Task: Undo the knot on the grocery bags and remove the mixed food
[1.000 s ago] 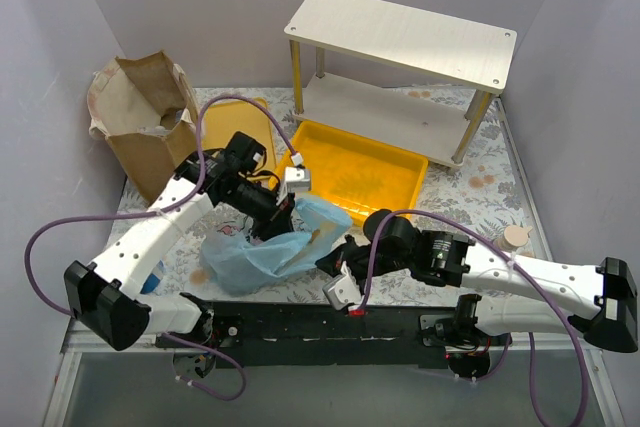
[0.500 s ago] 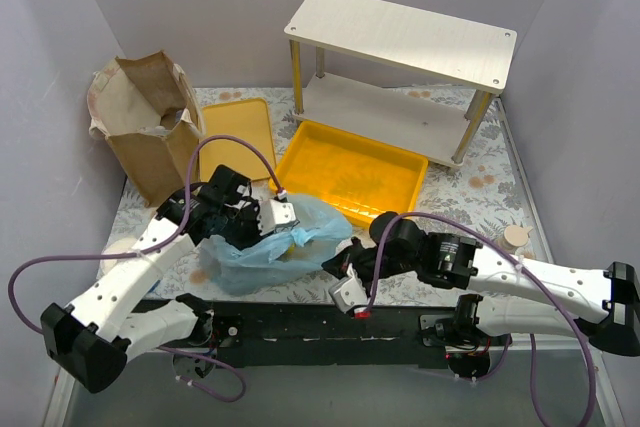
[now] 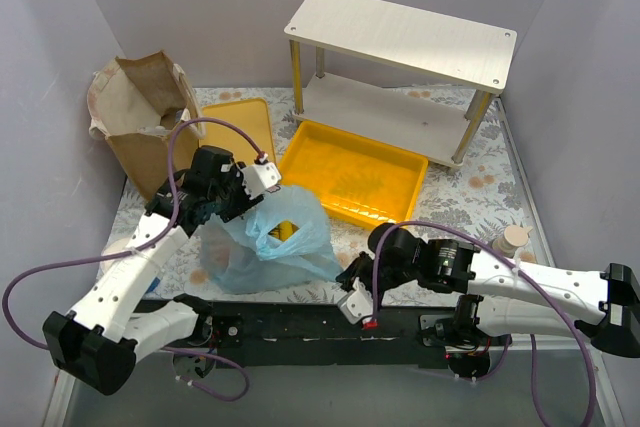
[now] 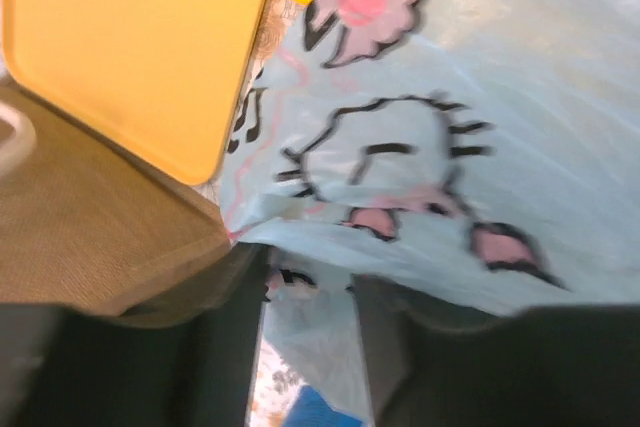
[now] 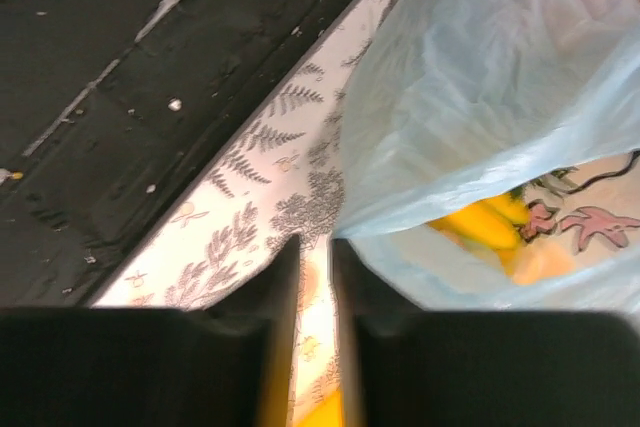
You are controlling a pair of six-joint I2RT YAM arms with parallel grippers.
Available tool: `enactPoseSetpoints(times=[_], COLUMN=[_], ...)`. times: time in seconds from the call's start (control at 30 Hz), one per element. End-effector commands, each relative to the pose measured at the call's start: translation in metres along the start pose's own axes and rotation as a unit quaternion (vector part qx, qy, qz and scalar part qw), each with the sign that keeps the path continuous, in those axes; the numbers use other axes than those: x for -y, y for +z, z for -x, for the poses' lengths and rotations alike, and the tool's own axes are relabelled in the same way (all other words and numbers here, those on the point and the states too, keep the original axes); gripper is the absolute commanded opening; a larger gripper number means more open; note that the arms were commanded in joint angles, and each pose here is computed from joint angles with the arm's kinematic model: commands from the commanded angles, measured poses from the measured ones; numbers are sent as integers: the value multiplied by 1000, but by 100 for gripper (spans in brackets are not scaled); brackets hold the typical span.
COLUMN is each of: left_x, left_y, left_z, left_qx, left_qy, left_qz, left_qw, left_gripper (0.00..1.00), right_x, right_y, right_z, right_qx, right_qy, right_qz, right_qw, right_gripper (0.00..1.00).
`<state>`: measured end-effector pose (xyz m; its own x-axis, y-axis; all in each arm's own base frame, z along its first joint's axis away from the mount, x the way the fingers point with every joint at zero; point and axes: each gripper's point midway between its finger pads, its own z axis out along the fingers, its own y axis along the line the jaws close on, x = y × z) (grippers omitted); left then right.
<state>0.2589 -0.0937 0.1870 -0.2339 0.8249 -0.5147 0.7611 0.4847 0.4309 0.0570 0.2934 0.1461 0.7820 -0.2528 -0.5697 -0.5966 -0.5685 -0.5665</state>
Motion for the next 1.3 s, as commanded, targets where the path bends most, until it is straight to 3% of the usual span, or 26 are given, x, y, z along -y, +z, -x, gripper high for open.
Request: enactPoseSetpoints(times=[0.0, 0.03, 0.07, 0.2, 0.27, 0.4, 0.47, 0.6, 0.73, 0.93, 1.0, 1.1, 1.2, 1.27], left_x=[0, -2, 0, 4, 12, 35, 49, 89, 114, 143, 149, 159, 163, 163], left_y=[-27, -45, -54, -97, -120, -144, -154, -165, -155, -138, -132, -120, -114, -116], left_z=[38, 63, 72, 101, 116, 109, 109, 104, 80, 52, 40, 25, 17, 16], left_qx=[66, 108, 121, 153, 180, 181, 192, 213, 199, 182, 178, 161, 156, 151], left_qy=[-31, -47, -53, -86, -81, -88, -81, -101, -100, -85, -71, -63, -53, -62], left_qz=[-32, -49, -62, -109, -143, -192, -222, -310, -338, -372, -370, -378, -377, -374], left_qw=[997, 992, 989, 978, 970, 961, 953, 921, 914, 906, 909, 910, 911, 913], left_gripper=[52, 56, 63, 70, 71, 71, 70, 70, 69, 69, 69, 68, 66, 66], right_x=[3, 21, 32, 77, 94, 106, 107, 113, 108, 134, 144, 123, 98, 89], right_y=[-11, -20, -27, -51, -58, -54, -45, -23, 3, 21, 22, 45, 71, 83], right_z=[-2, 7, 12, 52, 71, 87, 87, 94, 85, 18, 14, 1, -30, -35], right_qx=[-27, -25, -27, 14, 37, 70, 78, 107, 101, -1, 8, 8, -19, -17], right_qy=[-12, -22, -29, -25, -10, 28, 41, 47, 89, 204, 223, 255, 286, 291], right_qz=[6, -16, -35, -89, -98, -95, -91, -81, -49, -191, -229, -204, -197, -182], right_qw=[1000, 999, 999, 996, 994, 993, 992, 990, 990, 960, 948, 945, 938, 939], right_gripper=[41, 49, 51, 59, 57, 49, 40, 28, 16, 11, 11, 12, 27, 27])
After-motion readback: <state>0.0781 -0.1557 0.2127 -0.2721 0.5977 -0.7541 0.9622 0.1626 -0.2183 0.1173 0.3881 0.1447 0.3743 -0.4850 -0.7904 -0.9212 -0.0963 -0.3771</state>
